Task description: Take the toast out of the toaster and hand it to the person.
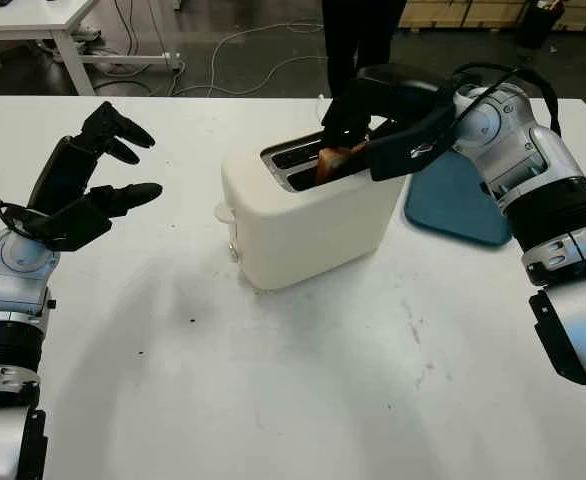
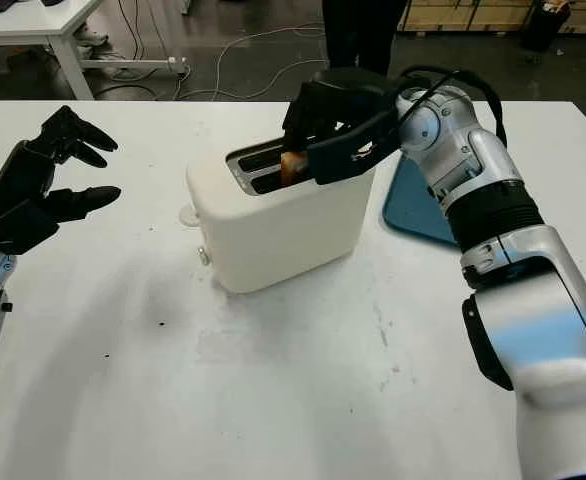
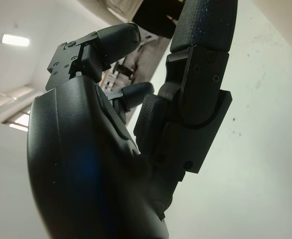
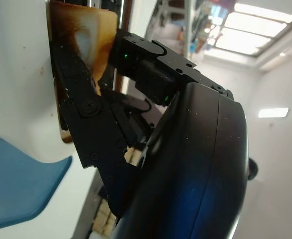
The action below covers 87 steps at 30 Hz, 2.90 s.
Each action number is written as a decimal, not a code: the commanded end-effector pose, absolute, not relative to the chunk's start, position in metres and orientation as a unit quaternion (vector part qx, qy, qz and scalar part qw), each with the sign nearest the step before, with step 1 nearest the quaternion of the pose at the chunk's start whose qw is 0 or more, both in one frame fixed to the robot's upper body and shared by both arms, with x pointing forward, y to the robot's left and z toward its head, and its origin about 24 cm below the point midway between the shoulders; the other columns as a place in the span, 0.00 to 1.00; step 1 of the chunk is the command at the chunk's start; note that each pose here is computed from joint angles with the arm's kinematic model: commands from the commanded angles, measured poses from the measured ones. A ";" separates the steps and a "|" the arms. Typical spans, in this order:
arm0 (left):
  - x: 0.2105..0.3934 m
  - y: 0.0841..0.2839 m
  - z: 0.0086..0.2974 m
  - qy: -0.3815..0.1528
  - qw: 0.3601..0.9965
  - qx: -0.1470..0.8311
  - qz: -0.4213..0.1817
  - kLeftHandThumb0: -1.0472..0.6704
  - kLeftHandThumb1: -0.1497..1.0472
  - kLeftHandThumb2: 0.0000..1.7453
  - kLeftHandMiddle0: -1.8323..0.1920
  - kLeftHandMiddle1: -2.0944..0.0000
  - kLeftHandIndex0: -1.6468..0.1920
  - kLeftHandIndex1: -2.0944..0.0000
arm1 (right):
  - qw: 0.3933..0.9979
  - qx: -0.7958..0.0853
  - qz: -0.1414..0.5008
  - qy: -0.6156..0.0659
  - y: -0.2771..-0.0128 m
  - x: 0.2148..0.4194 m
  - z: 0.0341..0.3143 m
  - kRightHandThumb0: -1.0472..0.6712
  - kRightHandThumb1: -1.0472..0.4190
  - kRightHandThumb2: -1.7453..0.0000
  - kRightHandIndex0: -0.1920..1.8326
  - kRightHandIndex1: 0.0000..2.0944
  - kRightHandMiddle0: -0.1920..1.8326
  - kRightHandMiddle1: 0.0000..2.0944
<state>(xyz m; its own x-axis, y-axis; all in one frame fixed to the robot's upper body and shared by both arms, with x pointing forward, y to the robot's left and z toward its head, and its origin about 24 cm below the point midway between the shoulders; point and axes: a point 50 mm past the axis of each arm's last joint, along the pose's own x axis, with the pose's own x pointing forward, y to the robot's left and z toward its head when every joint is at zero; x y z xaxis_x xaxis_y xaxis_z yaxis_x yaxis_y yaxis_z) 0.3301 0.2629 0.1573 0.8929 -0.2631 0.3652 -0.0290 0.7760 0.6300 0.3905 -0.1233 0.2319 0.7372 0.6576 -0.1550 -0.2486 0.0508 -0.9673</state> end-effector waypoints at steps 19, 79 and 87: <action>0.330 0.266 0.162 -0.227 0.911 0.338 -0.058 0.00 0.89 0.11 0.87 0.22 0.86 0.26 | 0.774 -0.536 0.262 -0.210 -0.145 0.403 0.266 0.40 0.09 0.94 0.63 0.82 0.55 0.82; 0.326 0.268 0.157 -0.228 0.906 0.354 -0.048 0.00 0.89 0.12 0.85 0.23 0.85 0.27 | 0.961 -0.192 -0.192 -0.051 -0.220 0.421 0.200 0.46 0.09 0.95 0.45 0.82 0.40 0.75; 0.326 0.269 0.157 -0.223 0.907 0.354 -0.045 0.00 0.89 0.12 0.84 0.23 0.85 0.27 | 0.962 -0.187 -0.197 -0.022 -0.218 0.420 0.188 0.43 0.09 0.97 0.55 0.83 0.41 0.83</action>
